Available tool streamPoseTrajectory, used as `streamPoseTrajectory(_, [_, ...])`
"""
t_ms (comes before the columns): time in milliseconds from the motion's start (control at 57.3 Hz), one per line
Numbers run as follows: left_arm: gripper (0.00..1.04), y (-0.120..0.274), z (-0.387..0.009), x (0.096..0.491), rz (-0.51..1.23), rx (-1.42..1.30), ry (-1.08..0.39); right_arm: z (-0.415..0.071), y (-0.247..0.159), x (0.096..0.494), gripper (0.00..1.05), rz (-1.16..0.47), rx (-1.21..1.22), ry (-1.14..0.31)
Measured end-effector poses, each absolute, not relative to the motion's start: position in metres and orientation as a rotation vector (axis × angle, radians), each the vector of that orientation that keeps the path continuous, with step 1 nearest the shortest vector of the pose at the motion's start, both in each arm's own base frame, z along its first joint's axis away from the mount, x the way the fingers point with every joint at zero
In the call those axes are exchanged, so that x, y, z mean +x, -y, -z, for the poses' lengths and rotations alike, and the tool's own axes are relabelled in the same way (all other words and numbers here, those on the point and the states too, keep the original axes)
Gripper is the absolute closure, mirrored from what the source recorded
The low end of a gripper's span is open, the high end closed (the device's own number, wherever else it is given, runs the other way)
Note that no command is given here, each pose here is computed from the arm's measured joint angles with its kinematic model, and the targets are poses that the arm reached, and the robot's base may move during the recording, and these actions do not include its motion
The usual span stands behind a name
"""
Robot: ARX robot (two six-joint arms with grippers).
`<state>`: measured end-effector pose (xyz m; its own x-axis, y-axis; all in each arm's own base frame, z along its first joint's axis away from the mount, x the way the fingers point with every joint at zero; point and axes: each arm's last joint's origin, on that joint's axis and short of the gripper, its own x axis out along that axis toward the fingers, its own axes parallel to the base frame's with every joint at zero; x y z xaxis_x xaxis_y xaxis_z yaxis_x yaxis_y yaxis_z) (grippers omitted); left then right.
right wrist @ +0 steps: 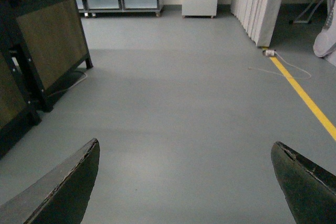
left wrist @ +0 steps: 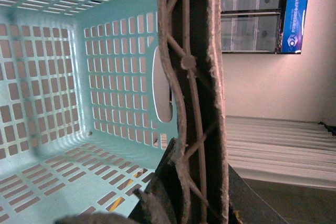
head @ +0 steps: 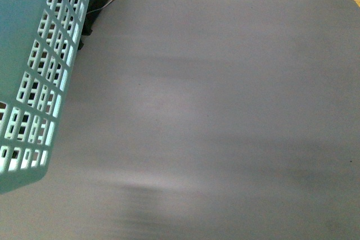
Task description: Pick lemon and mango into basket
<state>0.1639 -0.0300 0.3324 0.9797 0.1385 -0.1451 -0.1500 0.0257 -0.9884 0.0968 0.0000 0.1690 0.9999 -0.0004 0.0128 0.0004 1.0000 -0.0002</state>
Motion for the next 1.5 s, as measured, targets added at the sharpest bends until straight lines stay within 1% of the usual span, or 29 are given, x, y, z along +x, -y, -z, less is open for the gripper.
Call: streamPoseTrajectory(1500, [0.98,0.0300,-0.3326,0.1639,-0.222,-1.529,-0.009,-0.1691,0.0000,0.0968,0.09,0.000,0.000,0.013])
